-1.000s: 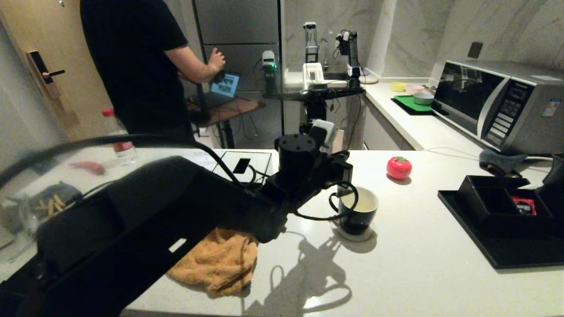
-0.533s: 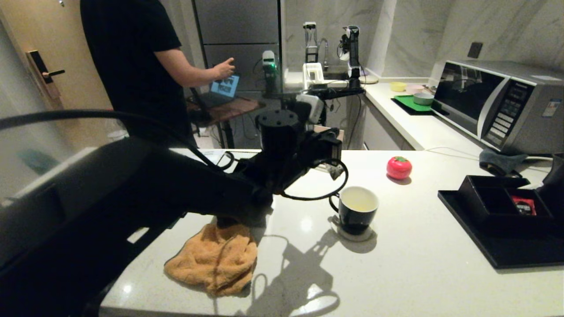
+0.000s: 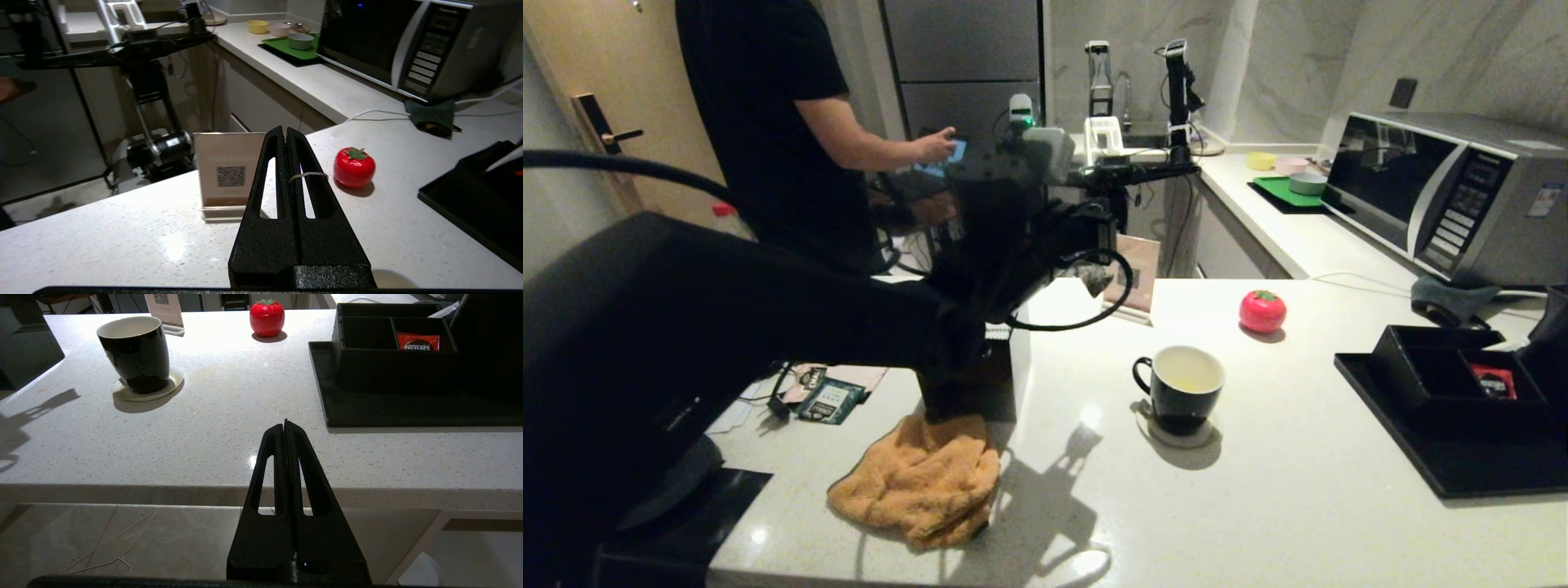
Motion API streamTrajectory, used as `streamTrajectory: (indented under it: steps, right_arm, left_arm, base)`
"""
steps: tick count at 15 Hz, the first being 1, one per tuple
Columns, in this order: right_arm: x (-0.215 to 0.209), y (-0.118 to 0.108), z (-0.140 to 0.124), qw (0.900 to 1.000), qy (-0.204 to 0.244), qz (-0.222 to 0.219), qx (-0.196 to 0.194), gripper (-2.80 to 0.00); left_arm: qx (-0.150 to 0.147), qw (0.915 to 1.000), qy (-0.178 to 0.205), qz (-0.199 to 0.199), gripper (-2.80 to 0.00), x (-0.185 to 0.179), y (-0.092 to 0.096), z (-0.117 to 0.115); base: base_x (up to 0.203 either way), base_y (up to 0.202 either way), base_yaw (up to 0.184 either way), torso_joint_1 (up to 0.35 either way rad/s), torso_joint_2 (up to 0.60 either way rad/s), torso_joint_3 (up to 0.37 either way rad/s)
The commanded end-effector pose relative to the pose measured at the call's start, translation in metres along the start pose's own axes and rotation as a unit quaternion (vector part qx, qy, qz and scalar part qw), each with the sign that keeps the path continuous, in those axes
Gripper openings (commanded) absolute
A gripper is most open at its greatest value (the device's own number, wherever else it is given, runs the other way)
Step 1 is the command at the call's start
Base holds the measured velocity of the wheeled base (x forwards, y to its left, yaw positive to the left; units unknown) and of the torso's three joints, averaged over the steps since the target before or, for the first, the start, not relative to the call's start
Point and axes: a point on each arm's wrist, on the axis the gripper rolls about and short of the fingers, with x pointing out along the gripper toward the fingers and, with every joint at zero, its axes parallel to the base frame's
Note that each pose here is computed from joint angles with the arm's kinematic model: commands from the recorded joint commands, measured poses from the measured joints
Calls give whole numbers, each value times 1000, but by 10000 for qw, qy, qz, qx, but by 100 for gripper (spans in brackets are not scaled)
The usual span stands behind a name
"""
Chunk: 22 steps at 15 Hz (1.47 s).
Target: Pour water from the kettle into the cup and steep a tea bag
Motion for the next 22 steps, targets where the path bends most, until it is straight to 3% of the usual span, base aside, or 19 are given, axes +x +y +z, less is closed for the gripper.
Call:
streamTrajectory:
  steps: [1,11,16,22]
  right_arm:
    - [0,0,0,10000,3,-1,0,-280]
    - [0,0,0,10000,3,-1,0,-280]
    - [0,0,0,10000,3,-1,0,-280]
    - [0,0,0,10000,3,-1,0,-280]
  left_arm:
    - [1,9999,-87,138,-280,-6,7,15]
    - [99,9927,411,1126,-280,-51,76,21]
    - [110,9880,542,1441,-280,-65,98,20]
    - [95,9834,855,1598,-280,-72,107,8]
  base:
    - [0,0,0,0,0,0]
    - [0,0,0,0,0,0]
    - [0,0,0,0,0,0]
    - [0,0,0,0,0,0]
